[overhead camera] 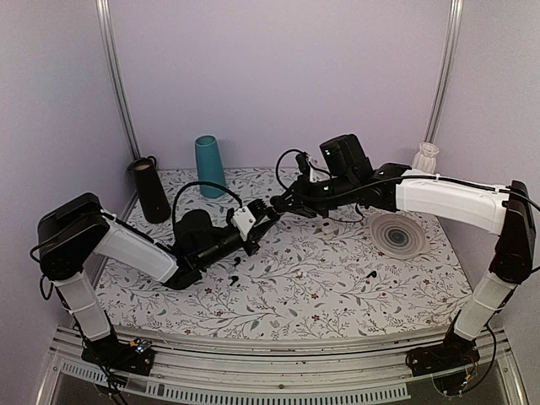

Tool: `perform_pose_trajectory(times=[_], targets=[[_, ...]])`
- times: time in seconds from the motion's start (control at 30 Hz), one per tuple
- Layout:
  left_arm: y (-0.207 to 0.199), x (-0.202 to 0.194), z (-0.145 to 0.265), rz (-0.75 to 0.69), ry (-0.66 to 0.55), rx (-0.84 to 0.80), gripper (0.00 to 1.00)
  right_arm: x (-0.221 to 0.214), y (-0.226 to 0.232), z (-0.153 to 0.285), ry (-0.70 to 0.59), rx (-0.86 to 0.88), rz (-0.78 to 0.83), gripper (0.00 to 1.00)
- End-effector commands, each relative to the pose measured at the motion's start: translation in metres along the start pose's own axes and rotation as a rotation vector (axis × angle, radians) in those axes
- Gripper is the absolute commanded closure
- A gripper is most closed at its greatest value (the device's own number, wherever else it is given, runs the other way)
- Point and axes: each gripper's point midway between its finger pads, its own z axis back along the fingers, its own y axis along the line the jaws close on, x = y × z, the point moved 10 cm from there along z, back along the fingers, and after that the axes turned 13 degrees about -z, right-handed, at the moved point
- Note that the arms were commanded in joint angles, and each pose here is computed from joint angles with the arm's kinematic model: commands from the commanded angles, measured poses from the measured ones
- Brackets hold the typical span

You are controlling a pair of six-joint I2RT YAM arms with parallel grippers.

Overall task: Insert the wireless bluetooth earbuds into the charging case
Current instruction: Pick up the right earbud from the left side groove of the charging case.

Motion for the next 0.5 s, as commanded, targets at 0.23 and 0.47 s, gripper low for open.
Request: perform_pose_trajectory(times=[0.23,0.47], targets=[[0.004,0.013,-0.002,0.039,-0.091,0.020,1.00,0.003,-0.007,0.021,-0.018,0.056,-0.041,0.92],[0.003,0.011,-0.001,0.050,-0.084,0.016,1.00,0.004,-0.011,0.026,-0.032,0.061,-0.052,0.92]])
